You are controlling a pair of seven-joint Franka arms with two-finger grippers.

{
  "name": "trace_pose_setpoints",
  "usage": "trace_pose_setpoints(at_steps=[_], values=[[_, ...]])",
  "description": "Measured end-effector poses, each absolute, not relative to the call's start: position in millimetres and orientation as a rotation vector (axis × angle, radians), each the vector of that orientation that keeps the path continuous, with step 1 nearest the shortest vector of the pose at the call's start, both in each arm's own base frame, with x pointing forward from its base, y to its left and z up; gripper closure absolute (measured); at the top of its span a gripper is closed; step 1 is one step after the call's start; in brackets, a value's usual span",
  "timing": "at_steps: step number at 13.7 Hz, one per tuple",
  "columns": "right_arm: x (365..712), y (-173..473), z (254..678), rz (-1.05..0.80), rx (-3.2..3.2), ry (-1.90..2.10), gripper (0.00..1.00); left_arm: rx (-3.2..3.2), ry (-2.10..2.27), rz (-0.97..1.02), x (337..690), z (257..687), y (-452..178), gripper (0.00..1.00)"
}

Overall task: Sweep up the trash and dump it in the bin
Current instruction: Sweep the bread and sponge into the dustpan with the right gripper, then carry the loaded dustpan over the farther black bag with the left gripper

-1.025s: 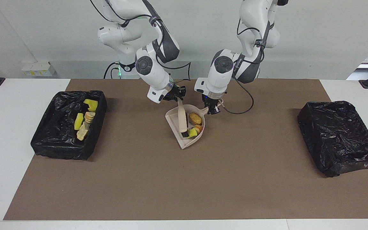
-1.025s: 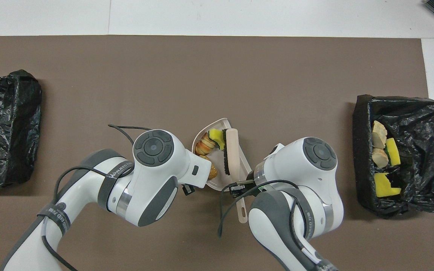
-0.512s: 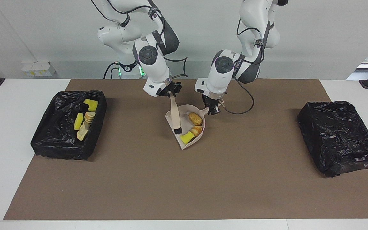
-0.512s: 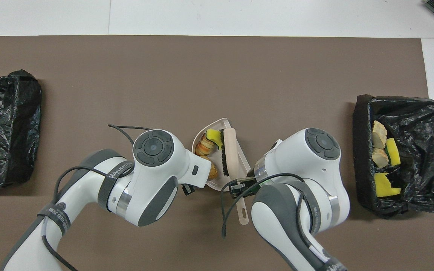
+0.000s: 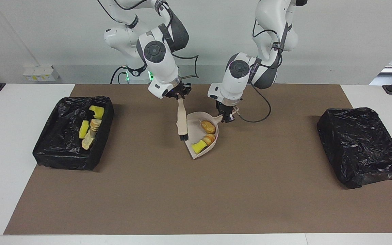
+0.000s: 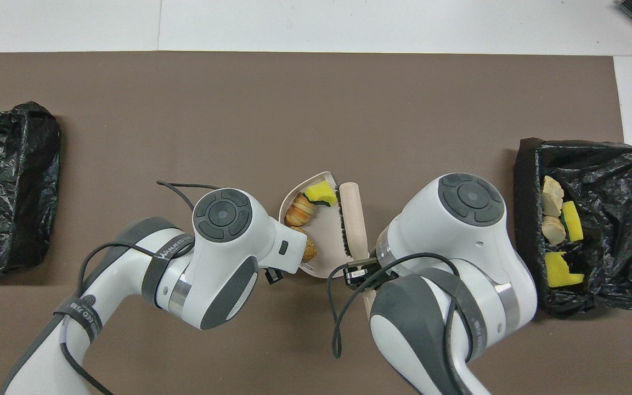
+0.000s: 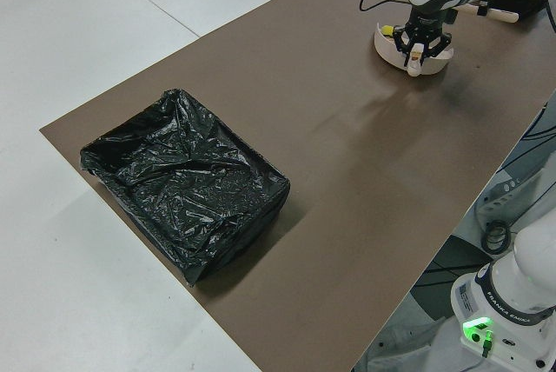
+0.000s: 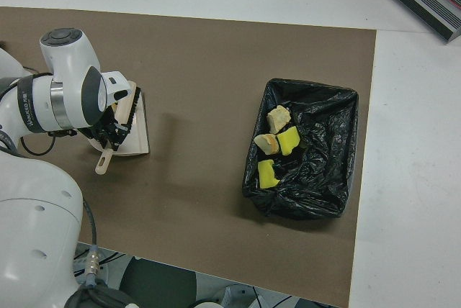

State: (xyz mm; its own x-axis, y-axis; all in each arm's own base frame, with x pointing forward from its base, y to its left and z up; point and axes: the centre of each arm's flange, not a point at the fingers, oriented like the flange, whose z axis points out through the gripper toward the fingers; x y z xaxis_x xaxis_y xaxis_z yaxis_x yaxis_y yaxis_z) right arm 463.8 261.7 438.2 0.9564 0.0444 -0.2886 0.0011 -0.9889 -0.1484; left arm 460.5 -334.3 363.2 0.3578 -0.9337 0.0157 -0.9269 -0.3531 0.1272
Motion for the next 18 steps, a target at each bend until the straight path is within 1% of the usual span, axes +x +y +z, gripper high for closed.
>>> trace_pose_setpoints(at_steps=[5, 8, 12, 14, 16, 18], values=[[463, 262, 437, 0.439, -2.98, -0.019, 0.74, 2.478, -1.737, -0.056, 477, 368, -314, 0.68], [463, 263, 437, 0.437, -2.98, -0.02, 0.74, 2.42, -1.807, -0.033, 505, 386, -273, 0.68], [457, 264, 433, 0.42, -2.982, -0.025, 0.74, 2.308, -1.912, -0.043, 547, 424, -182, 0.68], [447, 280, 431, 0.414, -2.991, -0.011, 0.74, 2.252, -1.966, -0.03, 565, 445, -125, 0.68], [424, 320, 423, 0.378, -3.005, 0.013, 0.74, 2.21, -2.057, -0.02, 578, 460, -70, 0.68], [395, 357, 406, 0.401, -3.028, 0.008, 0.74, 2.184, -2.141, -0.025, 585, 474, -14, 0.68]])
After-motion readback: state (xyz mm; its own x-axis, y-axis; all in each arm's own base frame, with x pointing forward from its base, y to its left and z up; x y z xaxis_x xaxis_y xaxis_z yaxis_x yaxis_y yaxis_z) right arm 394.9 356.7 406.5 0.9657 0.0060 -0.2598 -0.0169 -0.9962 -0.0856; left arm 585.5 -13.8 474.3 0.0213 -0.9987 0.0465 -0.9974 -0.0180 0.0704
